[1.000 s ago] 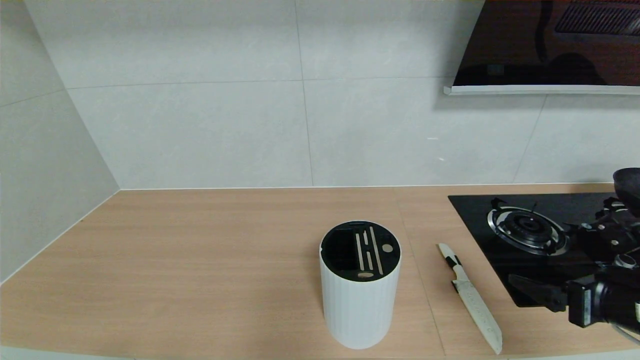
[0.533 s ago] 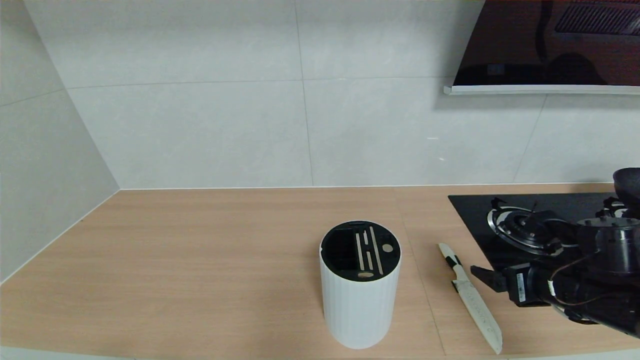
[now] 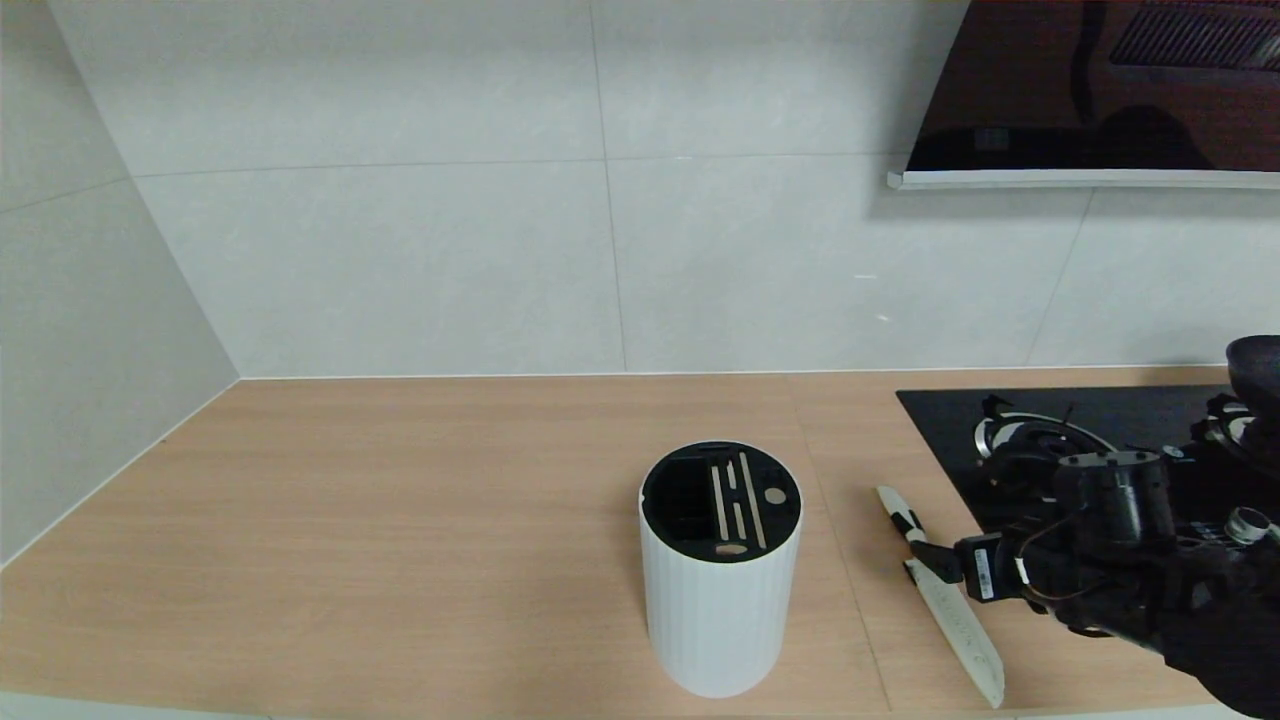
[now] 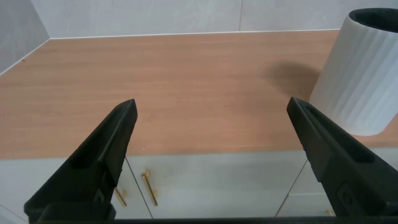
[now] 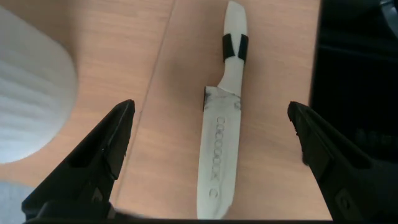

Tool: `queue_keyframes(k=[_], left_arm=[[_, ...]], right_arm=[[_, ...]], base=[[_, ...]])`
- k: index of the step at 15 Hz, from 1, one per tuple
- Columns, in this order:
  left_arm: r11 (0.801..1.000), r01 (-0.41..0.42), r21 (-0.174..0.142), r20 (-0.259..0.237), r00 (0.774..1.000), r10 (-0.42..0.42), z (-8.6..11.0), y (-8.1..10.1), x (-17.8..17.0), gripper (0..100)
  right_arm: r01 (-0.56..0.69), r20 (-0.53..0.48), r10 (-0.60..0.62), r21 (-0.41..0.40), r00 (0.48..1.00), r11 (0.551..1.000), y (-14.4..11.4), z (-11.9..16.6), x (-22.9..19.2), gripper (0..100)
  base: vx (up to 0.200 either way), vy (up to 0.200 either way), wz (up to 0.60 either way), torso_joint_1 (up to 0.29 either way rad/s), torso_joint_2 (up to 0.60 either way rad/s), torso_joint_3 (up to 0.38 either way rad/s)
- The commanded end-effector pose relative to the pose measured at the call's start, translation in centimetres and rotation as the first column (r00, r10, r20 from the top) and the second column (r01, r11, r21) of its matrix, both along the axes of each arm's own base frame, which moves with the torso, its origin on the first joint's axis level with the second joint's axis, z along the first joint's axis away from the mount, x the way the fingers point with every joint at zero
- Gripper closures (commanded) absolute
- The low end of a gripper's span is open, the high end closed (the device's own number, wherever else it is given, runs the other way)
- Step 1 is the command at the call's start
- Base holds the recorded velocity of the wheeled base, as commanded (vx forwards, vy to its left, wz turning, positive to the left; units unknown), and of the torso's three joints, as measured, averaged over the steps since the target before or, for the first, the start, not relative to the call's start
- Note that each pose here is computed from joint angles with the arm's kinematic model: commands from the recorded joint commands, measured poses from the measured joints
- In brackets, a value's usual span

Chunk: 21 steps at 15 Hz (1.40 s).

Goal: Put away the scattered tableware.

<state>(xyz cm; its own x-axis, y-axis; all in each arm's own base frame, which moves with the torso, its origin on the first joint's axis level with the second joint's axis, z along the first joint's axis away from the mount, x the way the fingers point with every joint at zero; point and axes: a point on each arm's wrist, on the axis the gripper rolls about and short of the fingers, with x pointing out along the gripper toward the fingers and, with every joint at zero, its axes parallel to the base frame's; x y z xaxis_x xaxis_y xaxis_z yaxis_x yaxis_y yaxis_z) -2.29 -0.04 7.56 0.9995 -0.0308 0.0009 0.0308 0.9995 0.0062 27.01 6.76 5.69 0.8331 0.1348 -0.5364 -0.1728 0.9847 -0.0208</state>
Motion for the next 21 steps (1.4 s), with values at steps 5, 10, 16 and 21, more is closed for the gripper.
queue_keyframes(k=[5, 10, 16, 21], left_arm=[[1.000, 0.000, 0.000, -0.001, 1.000, 0.000, 0.0, 0.0, 0.0, 0], [1.000, 0.000, 0.000, -0.001, 1.000, 0.000, 0.0, 0.0, 0.0, 0], [1.000, 0.000, 0.000, -0.001, 1.000, 0.000, 0.0, 0.0, 0.0, 0], [1.000, 0.000, 0.000, -0.001, 1.000, 0.000, 0.0, 0.0, 0.0, 0]], right_arm=[[0.040, -0.032, -0.042, -0.034, 0.999, 0.999, 0.4, -5.6, 1.9, 0], [0.054, -0.042, -0.056, -0.051, 0.998, 0.997, 0.5, -6.9, 2.1, 0], [0.053, -0.033, -0.054, -0.046, 0.998, 0.998, 0.7, -8.0, 2.3, 0], [0.051, -0.040, -0.053, -0.050, 0.998, 0.997, 0.7, -8.4, 2.3, 0]], base=[[0.000, 0.000, 0.00, 0.000, 0.00, 0.000], [0.000, 0.000, 0.00, 0.000, 0.00, 0.000], [0.000, 0.000, 0.00, 0.000, 0.00, 0.000], [0.000, 0.000, 0.00, 0.000, 0.00, 0.000]])
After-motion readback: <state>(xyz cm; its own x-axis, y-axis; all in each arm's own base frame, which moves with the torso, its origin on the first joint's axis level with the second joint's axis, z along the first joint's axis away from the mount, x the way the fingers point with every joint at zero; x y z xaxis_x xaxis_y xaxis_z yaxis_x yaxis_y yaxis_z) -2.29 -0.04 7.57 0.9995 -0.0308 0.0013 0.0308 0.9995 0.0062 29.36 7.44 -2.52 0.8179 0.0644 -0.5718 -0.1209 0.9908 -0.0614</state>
